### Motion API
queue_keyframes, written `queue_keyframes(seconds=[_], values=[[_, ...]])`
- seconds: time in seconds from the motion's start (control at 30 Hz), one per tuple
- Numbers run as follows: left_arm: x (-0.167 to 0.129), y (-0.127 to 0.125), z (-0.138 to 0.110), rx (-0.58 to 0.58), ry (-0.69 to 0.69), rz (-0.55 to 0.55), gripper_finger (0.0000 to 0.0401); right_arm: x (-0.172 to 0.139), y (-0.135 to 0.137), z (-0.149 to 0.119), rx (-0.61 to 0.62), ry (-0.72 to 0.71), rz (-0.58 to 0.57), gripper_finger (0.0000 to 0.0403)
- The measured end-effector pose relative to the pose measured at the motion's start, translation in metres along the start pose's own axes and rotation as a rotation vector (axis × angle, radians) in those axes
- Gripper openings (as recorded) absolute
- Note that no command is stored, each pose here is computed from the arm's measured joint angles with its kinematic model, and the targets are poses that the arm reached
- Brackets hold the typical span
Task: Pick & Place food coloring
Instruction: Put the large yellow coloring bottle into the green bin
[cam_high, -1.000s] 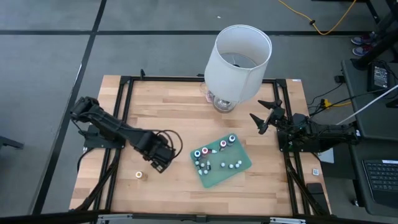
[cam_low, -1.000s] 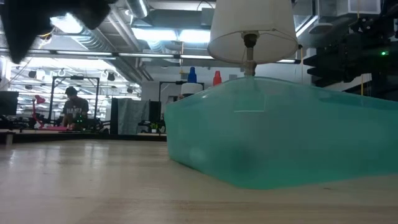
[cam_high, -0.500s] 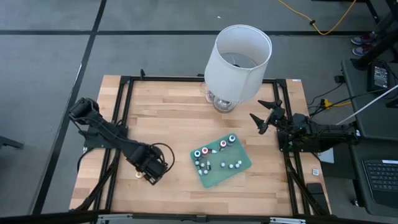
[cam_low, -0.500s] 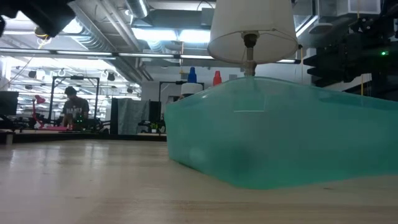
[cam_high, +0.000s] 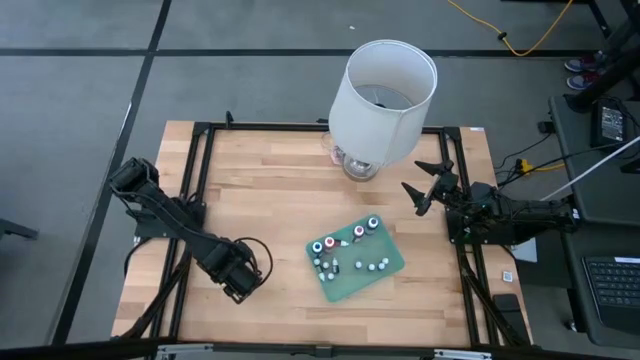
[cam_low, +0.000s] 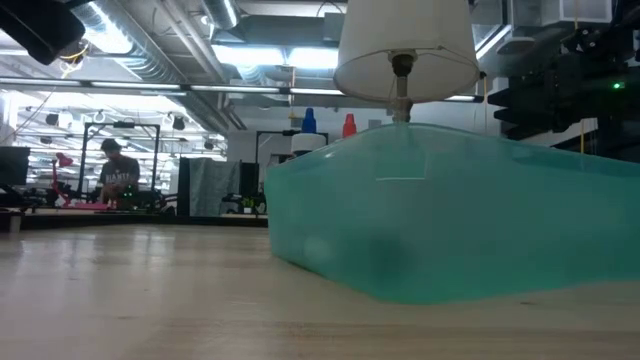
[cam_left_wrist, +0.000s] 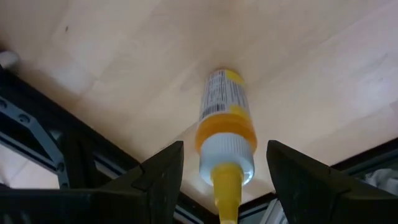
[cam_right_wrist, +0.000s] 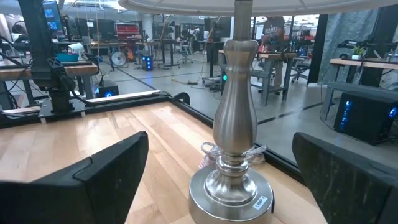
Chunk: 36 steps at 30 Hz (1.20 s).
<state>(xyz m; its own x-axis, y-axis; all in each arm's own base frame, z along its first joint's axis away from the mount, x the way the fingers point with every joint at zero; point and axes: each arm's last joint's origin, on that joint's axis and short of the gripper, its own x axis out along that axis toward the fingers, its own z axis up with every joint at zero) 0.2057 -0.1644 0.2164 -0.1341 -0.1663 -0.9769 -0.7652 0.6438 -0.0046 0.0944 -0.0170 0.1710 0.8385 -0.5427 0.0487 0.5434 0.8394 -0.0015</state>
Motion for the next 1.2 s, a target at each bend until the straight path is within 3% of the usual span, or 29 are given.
queue_keyframes(seconds=[0.6,0.97,1.2], values=[[0.011,0.000,0.000,-0.001,0.038,-0.027,0.0222,0.000,0.000,0.000,0.000,0.001,0.000,0.0397],[0.010,0.000,0.001,0.024,0.045,-0.026,0.0127,0.000,0.000,0.000,0.000,0.000,0.000,0.0397],[-0.007,-0.008,0.009,0.063,-0.007,-0.072,0.0120,0.000,0.000,0.000,0.000,0.000,0.000,0.0397]])
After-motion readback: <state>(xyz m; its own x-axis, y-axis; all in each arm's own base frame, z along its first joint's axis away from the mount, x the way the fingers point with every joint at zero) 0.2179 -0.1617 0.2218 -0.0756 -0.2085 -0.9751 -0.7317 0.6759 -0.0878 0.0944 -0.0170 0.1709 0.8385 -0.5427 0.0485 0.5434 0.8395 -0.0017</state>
